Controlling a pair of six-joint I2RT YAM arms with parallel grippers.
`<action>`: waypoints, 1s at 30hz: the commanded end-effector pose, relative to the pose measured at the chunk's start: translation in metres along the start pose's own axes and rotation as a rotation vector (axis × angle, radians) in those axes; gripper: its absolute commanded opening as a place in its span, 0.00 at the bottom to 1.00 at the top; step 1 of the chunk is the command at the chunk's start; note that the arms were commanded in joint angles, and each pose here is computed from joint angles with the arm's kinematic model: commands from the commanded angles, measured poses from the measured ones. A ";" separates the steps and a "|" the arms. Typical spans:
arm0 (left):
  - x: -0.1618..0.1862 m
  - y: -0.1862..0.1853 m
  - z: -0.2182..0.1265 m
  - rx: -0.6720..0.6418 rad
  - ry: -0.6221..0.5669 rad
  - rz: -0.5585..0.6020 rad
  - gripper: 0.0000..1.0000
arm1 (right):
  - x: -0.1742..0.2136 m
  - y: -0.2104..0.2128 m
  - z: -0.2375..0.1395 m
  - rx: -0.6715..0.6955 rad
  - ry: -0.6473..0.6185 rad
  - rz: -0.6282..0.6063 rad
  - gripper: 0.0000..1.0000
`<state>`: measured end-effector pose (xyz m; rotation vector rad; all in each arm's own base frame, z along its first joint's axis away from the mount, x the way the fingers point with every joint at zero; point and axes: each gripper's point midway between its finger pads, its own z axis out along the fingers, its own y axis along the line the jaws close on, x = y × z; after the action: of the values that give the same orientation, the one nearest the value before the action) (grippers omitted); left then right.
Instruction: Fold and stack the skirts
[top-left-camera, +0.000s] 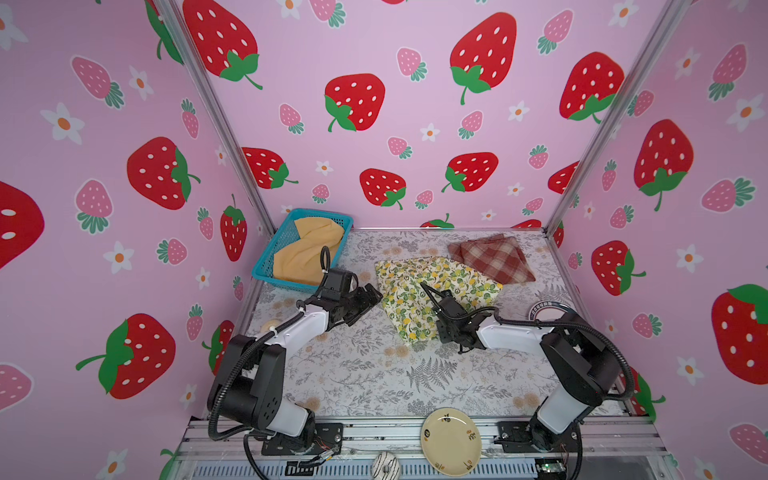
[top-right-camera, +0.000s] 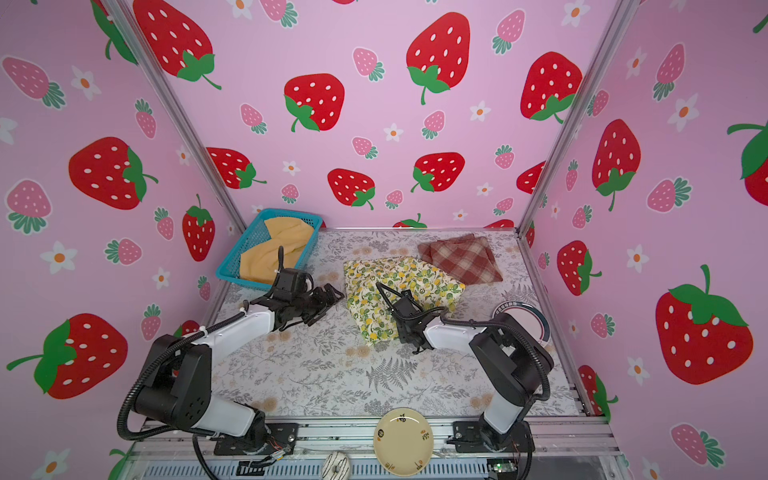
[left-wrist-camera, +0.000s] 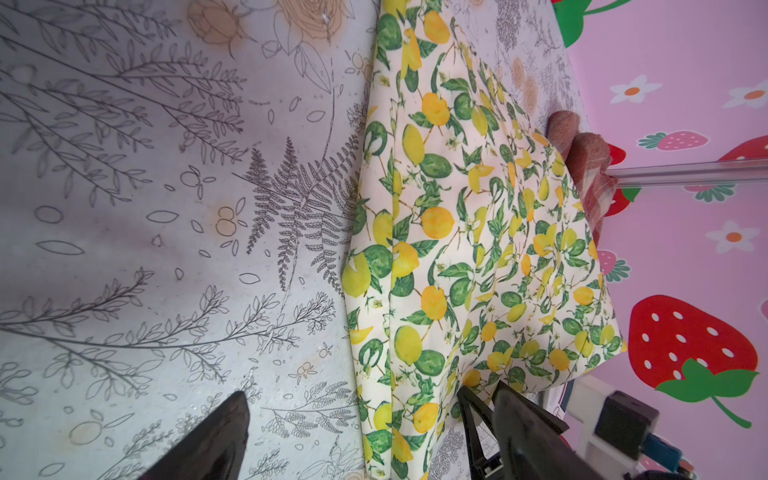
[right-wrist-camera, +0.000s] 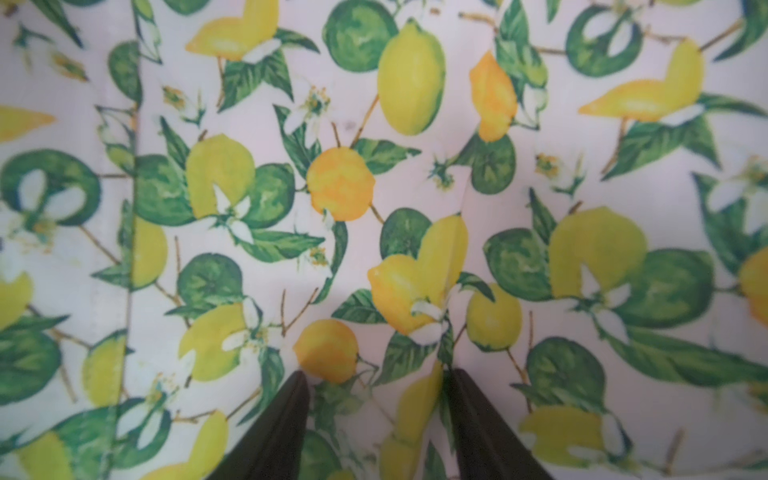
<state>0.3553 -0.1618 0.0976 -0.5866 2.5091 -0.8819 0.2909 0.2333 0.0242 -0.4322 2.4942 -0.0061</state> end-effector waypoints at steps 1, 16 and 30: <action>-0.003 -0.009 -0.003 0.030 -0.005 0.017 0.93 | 0.019 -0.008 0.008 0.018 0.051 0.001 0.43; -0.001 -0.006 -0.003 0.027 -0.004 0.020 0.92 | -0.053 -0.008 -0.050 -0.012 -0.109 0.011 0.11; 0.002 0.000 0.001 0.024 -0.001 0.011 0.92 | -0.137 0.012 -0.114 -0.118 -0.250 -0.017 0.02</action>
<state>0.3549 -0.1621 0.0953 -0.5735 2.5033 -0.8867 0.3235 0.2690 0.1656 -0.4551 2.2841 0.1466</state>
